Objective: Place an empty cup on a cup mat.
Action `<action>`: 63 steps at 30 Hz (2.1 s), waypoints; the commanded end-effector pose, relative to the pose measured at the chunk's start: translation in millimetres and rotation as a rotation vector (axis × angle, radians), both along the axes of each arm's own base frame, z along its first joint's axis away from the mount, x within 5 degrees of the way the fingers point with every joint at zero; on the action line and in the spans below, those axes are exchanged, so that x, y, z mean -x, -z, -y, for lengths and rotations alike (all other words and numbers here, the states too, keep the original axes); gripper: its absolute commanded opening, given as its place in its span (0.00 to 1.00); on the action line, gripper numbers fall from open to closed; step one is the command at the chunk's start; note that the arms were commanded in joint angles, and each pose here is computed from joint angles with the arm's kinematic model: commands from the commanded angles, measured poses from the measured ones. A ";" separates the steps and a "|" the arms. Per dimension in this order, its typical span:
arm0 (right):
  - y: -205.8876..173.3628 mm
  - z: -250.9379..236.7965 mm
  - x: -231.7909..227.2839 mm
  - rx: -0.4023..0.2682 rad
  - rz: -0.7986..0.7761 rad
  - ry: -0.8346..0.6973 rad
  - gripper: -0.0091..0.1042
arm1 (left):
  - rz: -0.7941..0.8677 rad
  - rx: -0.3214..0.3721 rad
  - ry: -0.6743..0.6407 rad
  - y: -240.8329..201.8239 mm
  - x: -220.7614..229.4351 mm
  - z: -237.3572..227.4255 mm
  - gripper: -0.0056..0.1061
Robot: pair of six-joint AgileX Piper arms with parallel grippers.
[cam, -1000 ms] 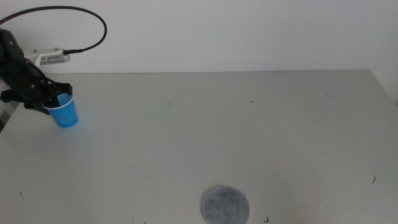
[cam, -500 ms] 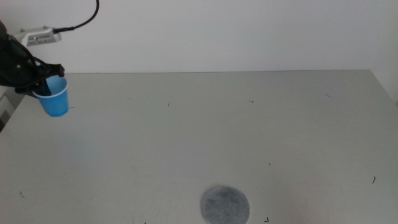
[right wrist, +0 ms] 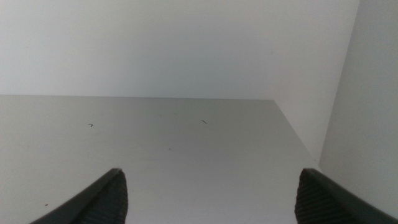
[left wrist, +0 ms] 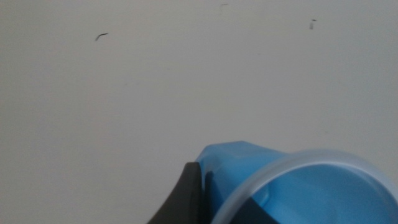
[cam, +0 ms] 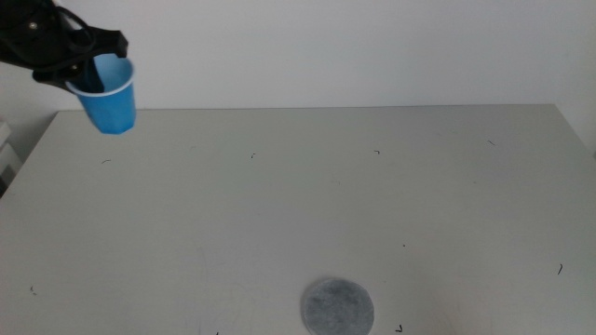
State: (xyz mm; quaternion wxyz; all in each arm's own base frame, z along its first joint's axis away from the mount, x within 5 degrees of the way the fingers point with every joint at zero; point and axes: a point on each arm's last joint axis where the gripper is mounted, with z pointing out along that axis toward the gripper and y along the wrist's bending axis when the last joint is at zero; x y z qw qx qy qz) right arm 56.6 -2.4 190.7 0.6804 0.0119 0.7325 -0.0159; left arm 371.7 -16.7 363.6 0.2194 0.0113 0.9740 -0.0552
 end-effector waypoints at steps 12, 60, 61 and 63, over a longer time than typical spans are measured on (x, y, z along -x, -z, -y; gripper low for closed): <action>-11.2 -0.2 2.2 0.023 0.110 -0.002 0.91 | 0.032 0.063 0.311 -39.8 63.8 131.3 0.05; -11.2 -0.2 2.2 0.023 0.110 -0.002 0.91 | -0.383 -0.031 0.636 128.7 75.1 296.7 0.05; -11.2 -0.2 2.2 0.023 0.110 -0.002 0.91 | -0.390 -0.035 0.639 129.3 76.5 297.3 0.05; -11.2 -0.2 2.2 0.023 0.110 -0.002 0.91 | -0.400 -0.043 0.645 130.0 78.5 297.9 0.05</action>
